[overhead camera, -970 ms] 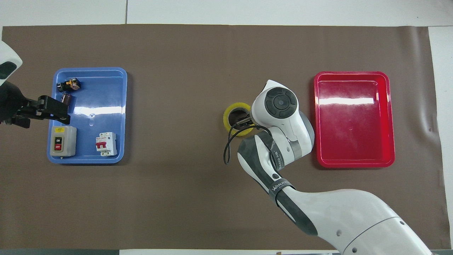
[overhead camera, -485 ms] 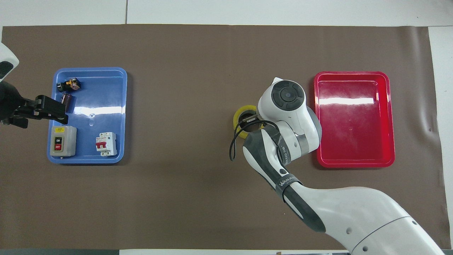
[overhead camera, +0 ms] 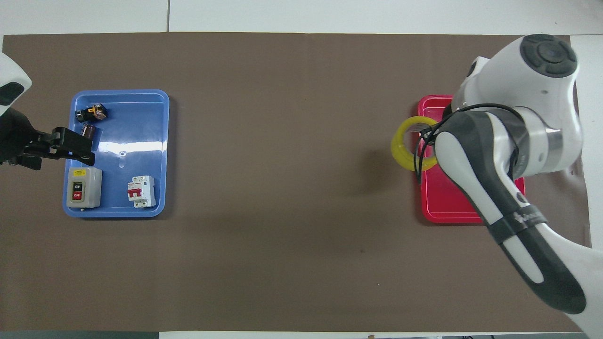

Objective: Place and move tape with both arms
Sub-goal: 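Carry the tape with the right gripper into the red tray and release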

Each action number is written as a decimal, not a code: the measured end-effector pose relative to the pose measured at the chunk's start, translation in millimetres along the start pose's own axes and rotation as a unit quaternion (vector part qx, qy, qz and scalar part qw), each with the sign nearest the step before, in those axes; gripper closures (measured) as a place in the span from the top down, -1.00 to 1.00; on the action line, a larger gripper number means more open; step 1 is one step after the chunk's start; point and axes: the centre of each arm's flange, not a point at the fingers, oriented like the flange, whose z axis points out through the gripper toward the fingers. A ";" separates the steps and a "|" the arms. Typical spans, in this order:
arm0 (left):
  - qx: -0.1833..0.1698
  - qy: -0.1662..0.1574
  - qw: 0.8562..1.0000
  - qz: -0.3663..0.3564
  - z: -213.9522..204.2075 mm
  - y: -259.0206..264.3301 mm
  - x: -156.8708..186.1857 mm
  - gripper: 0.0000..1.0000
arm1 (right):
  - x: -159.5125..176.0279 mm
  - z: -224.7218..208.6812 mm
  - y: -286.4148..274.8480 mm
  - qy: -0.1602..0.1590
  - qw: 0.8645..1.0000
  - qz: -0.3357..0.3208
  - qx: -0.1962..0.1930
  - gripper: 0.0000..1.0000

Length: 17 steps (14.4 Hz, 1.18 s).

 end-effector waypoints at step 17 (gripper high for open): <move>0.002 0.005 1.000 0.009 -3.8 9.9 -3.2 1.00 | -76.8 121.8 112.8 0.045 0.998 -0.036 -0.027 -0.47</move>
